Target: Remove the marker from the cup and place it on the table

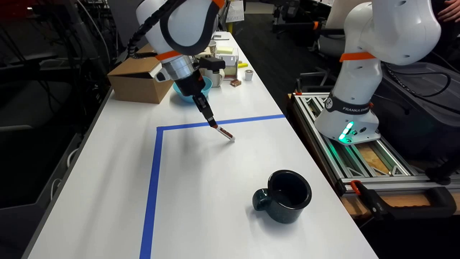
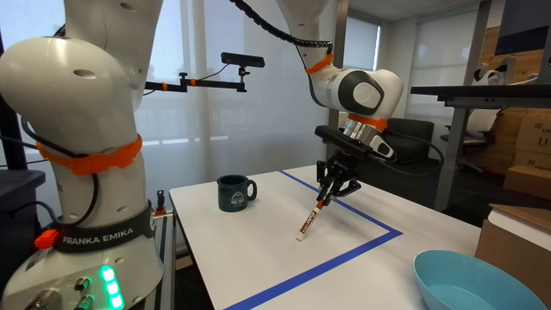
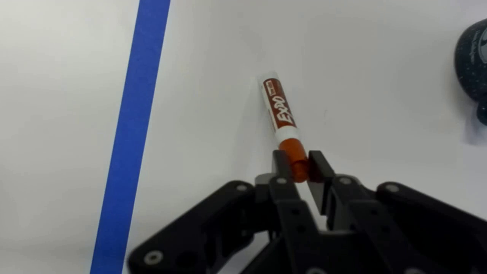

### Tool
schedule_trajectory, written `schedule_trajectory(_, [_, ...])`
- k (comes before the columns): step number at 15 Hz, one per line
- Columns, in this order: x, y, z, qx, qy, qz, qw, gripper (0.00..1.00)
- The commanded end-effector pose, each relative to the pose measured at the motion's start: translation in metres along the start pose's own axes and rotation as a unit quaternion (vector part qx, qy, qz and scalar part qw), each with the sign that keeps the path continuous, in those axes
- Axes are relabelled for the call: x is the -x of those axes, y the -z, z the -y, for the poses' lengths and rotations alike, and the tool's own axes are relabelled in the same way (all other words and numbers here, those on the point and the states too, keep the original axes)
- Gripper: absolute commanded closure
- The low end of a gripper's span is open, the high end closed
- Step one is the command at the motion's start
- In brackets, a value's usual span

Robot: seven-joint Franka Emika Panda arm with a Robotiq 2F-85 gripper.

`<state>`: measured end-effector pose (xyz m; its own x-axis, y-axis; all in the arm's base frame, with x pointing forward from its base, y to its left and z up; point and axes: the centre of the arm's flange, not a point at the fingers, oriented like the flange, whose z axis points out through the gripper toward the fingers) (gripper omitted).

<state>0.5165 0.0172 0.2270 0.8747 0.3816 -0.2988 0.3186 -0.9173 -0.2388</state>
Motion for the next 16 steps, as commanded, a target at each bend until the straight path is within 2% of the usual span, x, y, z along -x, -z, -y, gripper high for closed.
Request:
schedule_trajectory(1, [-0.023, -0.006, -0.001, -0.004, 0.014, 0.02, 0.9997, 0.95])
schedule_trajectory(10, [-0.046, -0.03, 0.011, 0.022, 0.047, 0.038, 0.9979, 0.95])
schedule_trajectory(11, [-0.047, -0.033, 0.012, 0.029, 0.049, 0.043, 0.9975, 0.79])
schedule_trajectory(12, [-0.047, -0.034, 0.014, 0.03, 0.053, 0.043, 0.9972, 0.56])
schedule_trajectory(14, [-0.048, -0.036, 0.018, 0.037, 0.06, 0.047, 0.9964, 0.53])
schedule_trajectory(16, [-0.046, -0.035, 0.024, 0.042, 0.068, 0.05, 0.9955, 0.39])
